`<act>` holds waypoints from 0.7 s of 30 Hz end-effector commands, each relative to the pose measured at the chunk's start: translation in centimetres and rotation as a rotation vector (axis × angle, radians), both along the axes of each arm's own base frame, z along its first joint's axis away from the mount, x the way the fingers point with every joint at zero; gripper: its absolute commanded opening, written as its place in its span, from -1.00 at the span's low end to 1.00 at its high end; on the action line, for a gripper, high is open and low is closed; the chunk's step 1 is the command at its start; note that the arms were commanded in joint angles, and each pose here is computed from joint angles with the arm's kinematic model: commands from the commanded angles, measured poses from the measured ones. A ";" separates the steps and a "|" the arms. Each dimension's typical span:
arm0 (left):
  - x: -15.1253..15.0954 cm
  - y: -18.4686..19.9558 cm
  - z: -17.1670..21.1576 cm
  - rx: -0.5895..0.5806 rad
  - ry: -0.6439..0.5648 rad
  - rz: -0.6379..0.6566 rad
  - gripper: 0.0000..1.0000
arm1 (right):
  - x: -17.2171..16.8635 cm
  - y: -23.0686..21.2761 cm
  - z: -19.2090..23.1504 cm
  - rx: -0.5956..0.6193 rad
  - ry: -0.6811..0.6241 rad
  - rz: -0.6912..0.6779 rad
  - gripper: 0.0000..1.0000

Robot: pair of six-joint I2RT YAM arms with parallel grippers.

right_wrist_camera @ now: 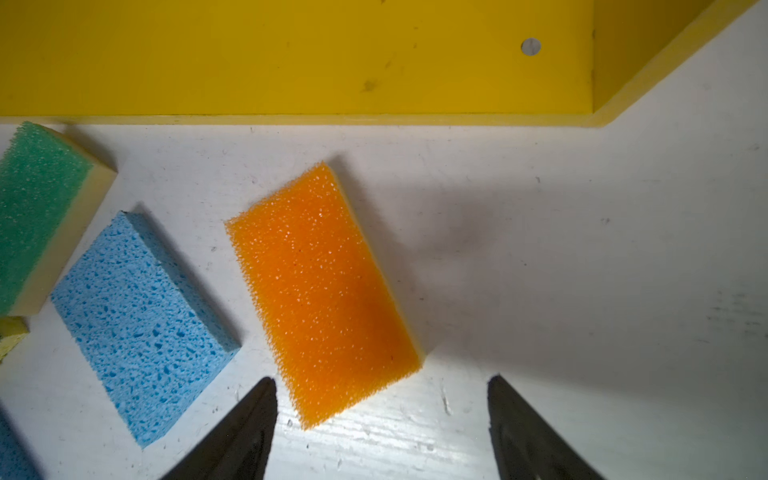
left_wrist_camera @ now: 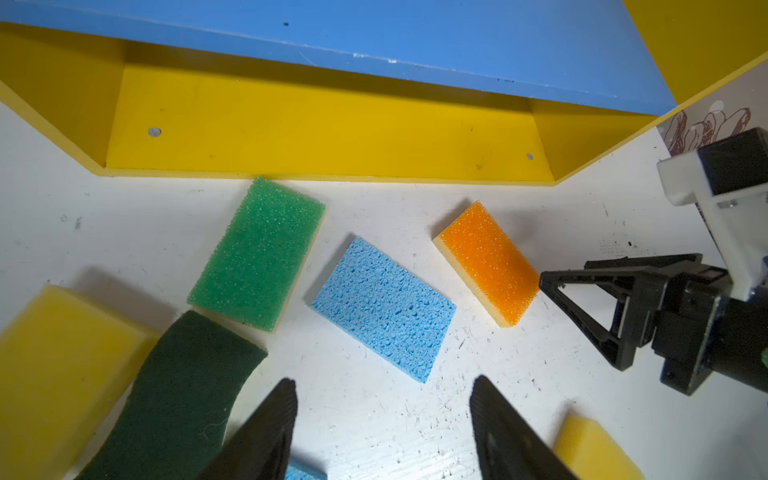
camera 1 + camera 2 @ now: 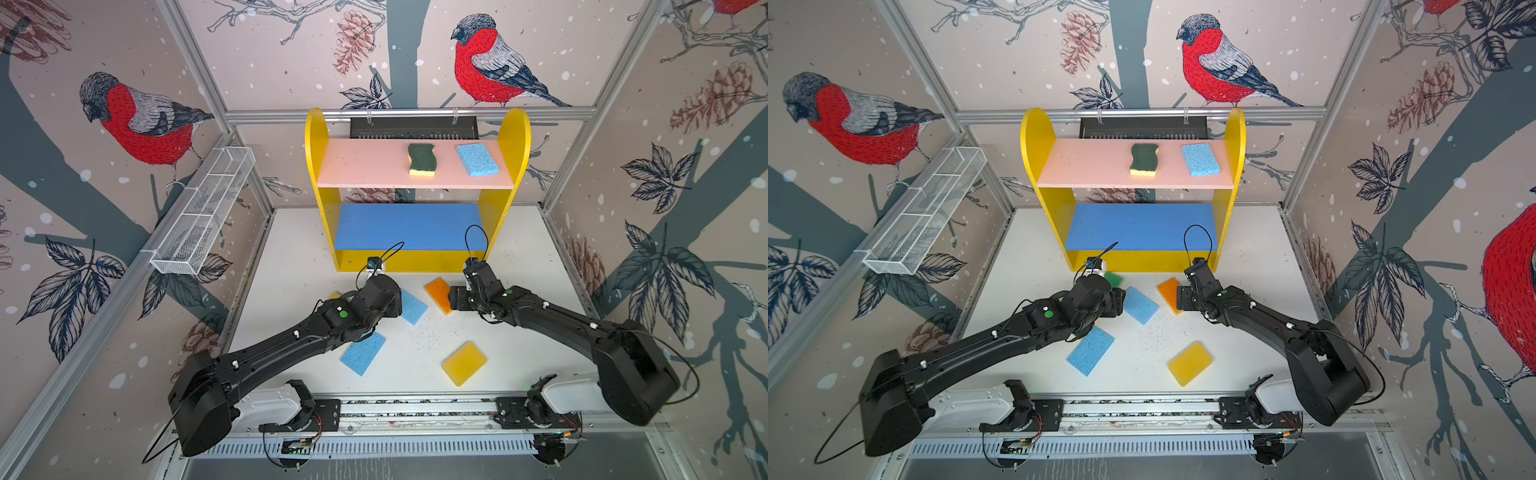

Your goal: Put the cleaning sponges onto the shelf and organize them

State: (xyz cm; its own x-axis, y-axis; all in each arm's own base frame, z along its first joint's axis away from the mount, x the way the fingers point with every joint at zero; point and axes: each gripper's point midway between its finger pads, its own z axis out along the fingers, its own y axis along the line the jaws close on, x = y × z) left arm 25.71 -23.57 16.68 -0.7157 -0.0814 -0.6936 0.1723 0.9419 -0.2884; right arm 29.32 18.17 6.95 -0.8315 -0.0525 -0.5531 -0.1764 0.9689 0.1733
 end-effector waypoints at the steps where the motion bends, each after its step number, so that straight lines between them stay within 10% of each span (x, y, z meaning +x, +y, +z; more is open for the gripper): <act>1: 0.0 -0.7 -0.4 -0.036 0.008 -0.004 0.33 | 1.2 -0.1 0.1 -0.003 -0.038 -0.020 0.53; 21: -0.2 -1.0 -1.9 0.002 0.035 -0.031 0.28 | 2.8 1.5 -3.0 0.040 0.029 -0.029 0.16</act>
State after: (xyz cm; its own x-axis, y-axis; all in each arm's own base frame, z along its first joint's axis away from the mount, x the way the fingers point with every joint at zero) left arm 25.36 -24.26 14.60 -0.7463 -0.0589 -0.6630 0.1808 0.9407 -0.2870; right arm 31.65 18.89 3.55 -0.8531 -0.0350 -0.5205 -0.1484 0.9728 0.1777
